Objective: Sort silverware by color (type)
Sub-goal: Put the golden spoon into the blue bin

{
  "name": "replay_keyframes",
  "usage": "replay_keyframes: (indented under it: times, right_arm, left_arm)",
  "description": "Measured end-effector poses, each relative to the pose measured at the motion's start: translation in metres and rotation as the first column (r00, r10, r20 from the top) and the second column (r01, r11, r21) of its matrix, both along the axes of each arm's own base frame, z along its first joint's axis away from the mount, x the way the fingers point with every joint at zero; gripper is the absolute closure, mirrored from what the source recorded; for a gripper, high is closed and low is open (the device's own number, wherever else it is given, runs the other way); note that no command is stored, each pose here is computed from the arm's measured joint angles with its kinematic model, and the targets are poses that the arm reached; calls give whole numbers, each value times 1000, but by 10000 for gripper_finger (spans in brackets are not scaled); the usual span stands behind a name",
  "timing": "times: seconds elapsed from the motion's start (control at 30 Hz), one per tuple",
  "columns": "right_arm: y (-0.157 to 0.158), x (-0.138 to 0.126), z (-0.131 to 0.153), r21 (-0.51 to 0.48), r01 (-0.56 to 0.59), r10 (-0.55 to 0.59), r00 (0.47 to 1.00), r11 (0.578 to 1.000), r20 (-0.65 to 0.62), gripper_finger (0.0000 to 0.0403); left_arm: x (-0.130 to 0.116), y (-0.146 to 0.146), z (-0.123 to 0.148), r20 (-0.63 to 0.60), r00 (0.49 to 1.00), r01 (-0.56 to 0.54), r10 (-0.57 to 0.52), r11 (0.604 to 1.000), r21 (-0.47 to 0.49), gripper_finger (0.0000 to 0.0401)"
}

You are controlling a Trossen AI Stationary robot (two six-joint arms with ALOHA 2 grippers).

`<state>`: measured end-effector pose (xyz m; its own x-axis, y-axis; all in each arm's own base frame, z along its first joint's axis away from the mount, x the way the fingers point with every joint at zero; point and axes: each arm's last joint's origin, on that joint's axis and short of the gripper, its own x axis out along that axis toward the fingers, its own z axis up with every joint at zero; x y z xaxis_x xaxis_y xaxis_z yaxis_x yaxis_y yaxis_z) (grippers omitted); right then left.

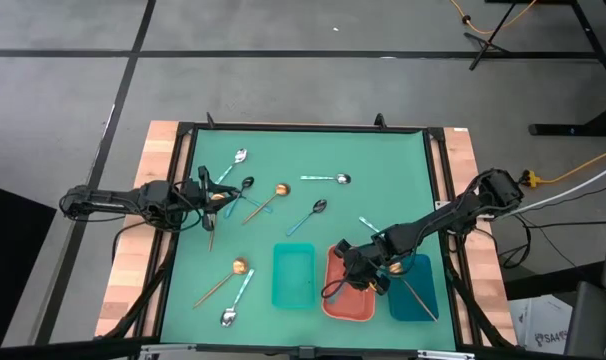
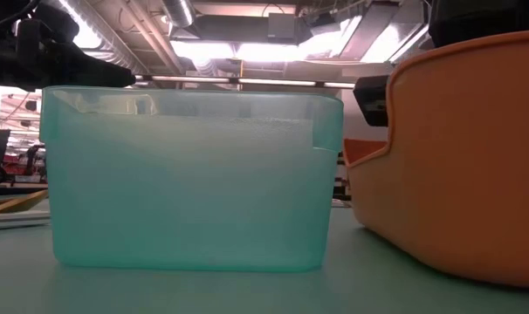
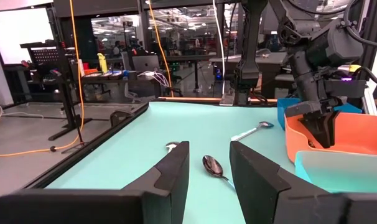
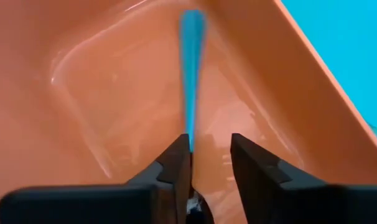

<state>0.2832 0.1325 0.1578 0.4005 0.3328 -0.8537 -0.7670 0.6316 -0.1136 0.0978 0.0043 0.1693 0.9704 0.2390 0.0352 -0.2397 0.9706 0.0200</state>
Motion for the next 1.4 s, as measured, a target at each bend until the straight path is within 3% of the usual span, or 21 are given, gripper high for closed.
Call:
replay_keyframes:
  times: [0.4,0.53,0.73,0.87,1.23,1.4]
  right_arm:
    - [0,0,0,0,0,0,1000,1000,1,286]
    - [1,1,3,0,0,0,1000,1000,-1,286]
    - [5,9,20,1,-1,1,1000,1000,2,286]
    - [4,12,35,-74,24,-27,999,997,-42,286]
    - [1,10,78,-191,66,-98,981,979,-166,286]
    - [-1,5,89,-213,103,-153,961,972,-232,286]
  left_arm:
    - [0,0,0,1,1000,0,0,1000,-3,291]
    - [0,0,1,39,999,7,-3,994,-112,291]
    - [0,-1,3,102,995,50,-20,953,-298,291]
    - [0,-1,5,148,989,71,-17,928,-367,291]
    - [-2,0,17,278,961,106,7,914,-391,291]
    - [-2,0,18,300,954,132,9,885,-447,291]
